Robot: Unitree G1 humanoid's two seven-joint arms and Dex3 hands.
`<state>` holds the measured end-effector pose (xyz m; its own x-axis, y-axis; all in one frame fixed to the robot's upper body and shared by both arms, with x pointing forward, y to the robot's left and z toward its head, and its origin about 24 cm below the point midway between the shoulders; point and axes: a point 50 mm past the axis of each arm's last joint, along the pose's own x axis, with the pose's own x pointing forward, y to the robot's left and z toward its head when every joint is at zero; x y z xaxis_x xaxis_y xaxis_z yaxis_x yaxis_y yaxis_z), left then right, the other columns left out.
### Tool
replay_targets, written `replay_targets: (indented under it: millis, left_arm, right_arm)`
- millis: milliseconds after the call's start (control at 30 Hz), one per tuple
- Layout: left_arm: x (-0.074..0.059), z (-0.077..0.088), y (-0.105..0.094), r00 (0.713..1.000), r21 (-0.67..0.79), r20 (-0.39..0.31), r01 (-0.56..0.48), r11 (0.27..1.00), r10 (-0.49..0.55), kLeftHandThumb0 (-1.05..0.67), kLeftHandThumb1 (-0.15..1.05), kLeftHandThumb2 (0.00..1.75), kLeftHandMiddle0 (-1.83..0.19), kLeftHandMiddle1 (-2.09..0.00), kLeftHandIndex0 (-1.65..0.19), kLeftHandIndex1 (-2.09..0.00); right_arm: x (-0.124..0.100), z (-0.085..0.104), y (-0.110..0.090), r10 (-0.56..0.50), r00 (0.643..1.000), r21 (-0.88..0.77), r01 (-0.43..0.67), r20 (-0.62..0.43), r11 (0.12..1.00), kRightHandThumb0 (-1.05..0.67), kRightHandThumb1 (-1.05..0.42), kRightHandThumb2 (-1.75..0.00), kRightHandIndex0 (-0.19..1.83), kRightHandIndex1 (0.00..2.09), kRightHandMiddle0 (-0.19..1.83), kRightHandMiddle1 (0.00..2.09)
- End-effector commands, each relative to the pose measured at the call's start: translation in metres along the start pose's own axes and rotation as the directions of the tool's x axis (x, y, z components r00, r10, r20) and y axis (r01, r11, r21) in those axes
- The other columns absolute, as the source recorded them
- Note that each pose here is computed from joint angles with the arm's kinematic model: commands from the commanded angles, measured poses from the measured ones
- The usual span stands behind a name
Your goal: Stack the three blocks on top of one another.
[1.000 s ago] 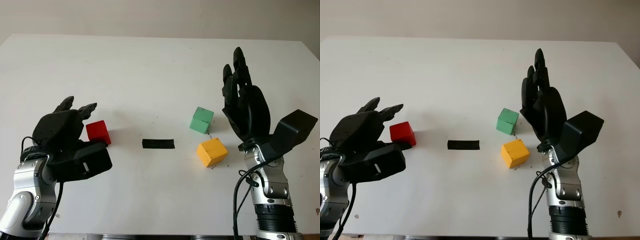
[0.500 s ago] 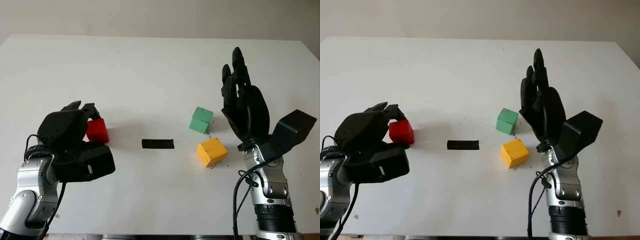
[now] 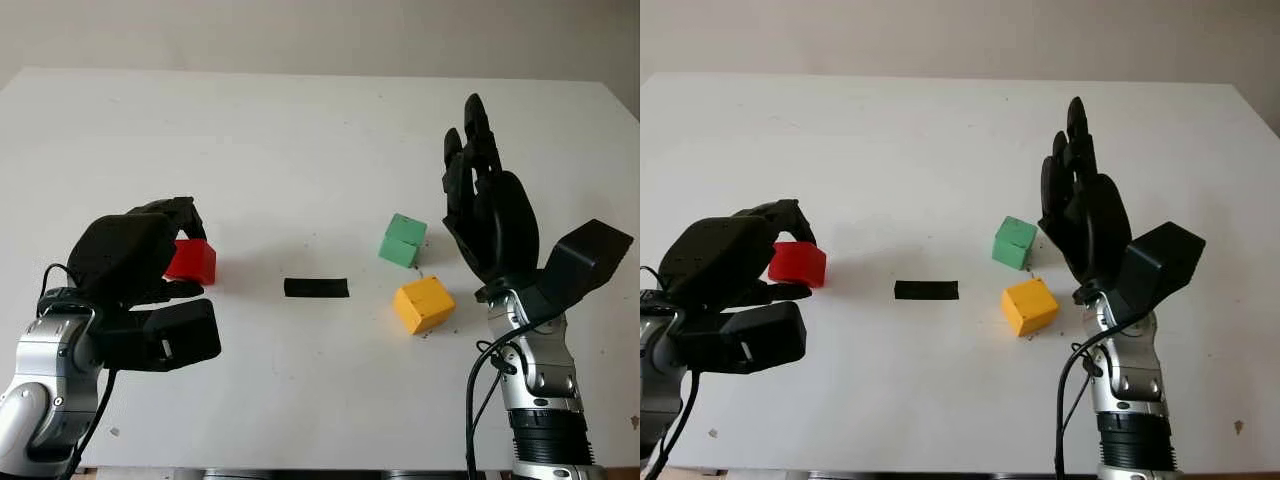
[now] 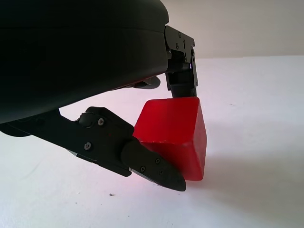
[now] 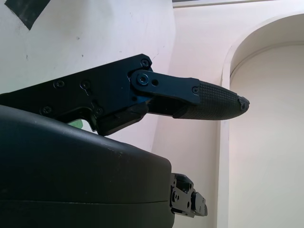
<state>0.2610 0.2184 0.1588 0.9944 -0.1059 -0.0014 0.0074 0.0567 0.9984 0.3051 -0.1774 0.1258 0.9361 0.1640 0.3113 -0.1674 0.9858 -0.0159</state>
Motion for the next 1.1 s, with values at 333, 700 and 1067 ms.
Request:
replay_targets:
  millis: [333, 700, 1067]
  left_arm:
    - [0.027, 0.041, 0.051, 0.957, 0.118, 0.281, -0.113, 0.987, 0.076, -0.36, 0.95, 0.06, -0.14, -0.05, -0.11, -1.58]
    - [0.059, 0.089, 0.04, 0.895, 0.216, 0.439, -0.019, 0.976, -0.079, -0.38, 0.94, 0.06, -0.12, -0.05, -0.26, -1.48]
    - [0.064, 0.123, 0.014, 0.84, 0.296, 0.497, 0.07, 0.952, -0.216, -0.37, 0.89, 0.05, -0.19, -0.07, -0.34, -1.42]
  right_arm:
    - [-0.002, -0.002, 0.0, -0.001, 1.0, 0.004, 0.001, 0.006, 1.0, -0.77, -1.05, -0.61, -0.19, 0.0, -0.19, 0.0]
    - [-0.002, -0.001, 0.0, -0.002, 1.0, -0.007, 0.003, 0.011, 1.0, -0.76, -1.05, -0.61, -0.19, 0.0, -0.19, 0.0]
    - [-0.001, -0.003, 0.002, -0.006, 1.0, 0.003, 0.006, 0.008, 1.0, -0.77, -1.05, -0.6, -0.19, 0.0, -0.19, 0.0]
